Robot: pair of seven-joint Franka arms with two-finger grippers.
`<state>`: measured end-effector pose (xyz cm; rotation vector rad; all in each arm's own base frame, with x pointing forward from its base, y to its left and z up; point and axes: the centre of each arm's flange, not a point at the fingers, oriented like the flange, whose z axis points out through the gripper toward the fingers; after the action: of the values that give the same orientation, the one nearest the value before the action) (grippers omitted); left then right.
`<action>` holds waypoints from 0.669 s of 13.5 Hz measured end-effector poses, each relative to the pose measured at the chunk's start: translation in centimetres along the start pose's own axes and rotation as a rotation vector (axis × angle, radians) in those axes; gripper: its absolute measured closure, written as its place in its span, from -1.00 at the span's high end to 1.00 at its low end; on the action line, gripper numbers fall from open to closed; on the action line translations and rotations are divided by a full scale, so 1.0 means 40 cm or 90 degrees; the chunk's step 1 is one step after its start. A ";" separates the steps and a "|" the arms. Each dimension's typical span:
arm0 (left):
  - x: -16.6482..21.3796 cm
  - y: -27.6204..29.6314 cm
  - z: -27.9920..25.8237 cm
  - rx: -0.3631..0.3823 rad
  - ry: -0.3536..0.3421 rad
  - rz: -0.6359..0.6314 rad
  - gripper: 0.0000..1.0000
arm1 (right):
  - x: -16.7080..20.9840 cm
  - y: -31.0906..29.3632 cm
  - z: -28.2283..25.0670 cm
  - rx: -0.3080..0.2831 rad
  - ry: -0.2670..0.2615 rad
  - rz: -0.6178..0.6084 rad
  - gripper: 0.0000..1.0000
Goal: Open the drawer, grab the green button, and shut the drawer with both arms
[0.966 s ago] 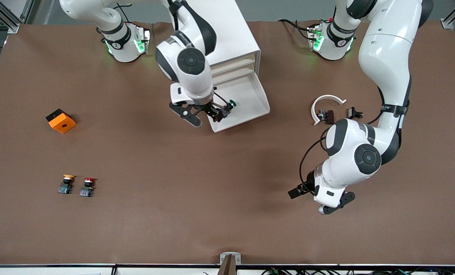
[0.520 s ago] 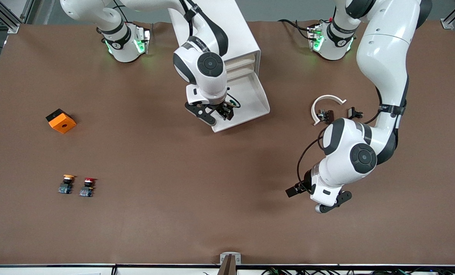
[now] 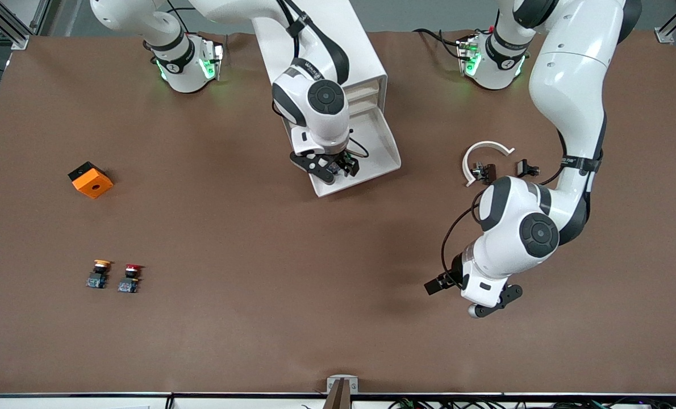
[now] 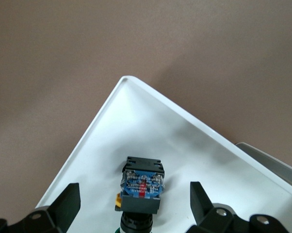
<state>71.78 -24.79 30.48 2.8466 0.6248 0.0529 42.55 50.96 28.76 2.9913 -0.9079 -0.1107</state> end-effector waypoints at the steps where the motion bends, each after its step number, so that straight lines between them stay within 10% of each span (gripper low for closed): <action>1: 0.001 -0.001 0.001 -0.001 0.001 -0.001 1.00 | -0.002 0.000 0.003 -0.001 0.000 -0.001 1.00; 9: 0.001 -0.010 0.027 -0.006 0.009 -0.003 1.00 | -0.002 -0.004 0.076 -0.024 0.000 -0.001 1.00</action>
<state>71.73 -24.65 29.34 2.8383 0.6318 0.0744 42.34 51.16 25.75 2.9576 -0.8923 -0.1257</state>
